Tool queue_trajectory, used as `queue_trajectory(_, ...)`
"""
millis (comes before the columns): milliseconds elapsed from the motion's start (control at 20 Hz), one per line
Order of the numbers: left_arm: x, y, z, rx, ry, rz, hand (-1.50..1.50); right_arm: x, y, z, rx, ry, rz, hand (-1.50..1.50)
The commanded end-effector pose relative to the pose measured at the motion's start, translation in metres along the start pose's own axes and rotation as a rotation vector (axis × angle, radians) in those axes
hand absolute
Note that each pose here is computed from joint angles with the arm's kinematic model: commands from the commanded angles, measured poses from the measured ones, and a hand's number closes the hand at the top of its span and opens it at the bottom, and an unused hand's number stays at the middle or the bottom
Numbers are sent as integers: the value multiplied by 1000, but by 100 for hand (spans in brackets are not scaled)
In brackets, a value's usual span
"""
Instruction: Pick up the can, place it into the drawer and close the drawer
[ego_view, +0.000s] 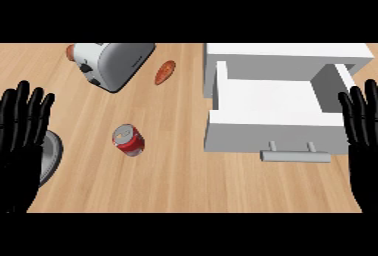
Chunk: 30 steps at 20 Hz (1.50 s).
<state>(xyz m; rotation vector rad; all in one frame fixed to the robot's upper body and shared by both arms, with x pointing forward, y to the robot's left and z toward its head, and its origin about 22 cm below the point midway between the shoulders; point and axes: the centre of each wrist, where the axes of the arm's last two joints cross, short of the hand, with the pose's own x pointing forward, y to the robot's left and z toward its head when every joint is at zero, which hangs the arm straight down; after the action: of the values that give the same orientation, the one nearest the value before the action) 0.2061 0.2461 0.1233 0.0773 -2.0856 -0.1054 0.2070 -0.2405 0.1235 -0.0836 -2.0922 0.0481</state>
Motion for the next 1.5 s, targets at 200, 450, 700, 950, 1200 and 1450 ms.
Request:
queue_trajectory(200,-1,-26,-16,-48,-13,63,-150,-2,6,-2,73,13,-13,-150)
queue_trajectory(450,-20,-10,1,13,377,-7,-150,-14,-21,17,-142,294,35,-150)
queue_trajectory(700,30,-5,6,-2,385,-21,-150,-9,-51,35,-159,325,49,-150)
queue_trajectory(950,47,4,8,0,366,-12,-150,-16,-58,56,-165,322,24,-150)
queue_trajectory(1200,45,15,32,17,389,-9,-150,-2,-87,75,-148,325,39,-150)
queue_trajectory(1450,43,27,14,85,434,82,-150,8,-82,69,-162,298,33,-150)
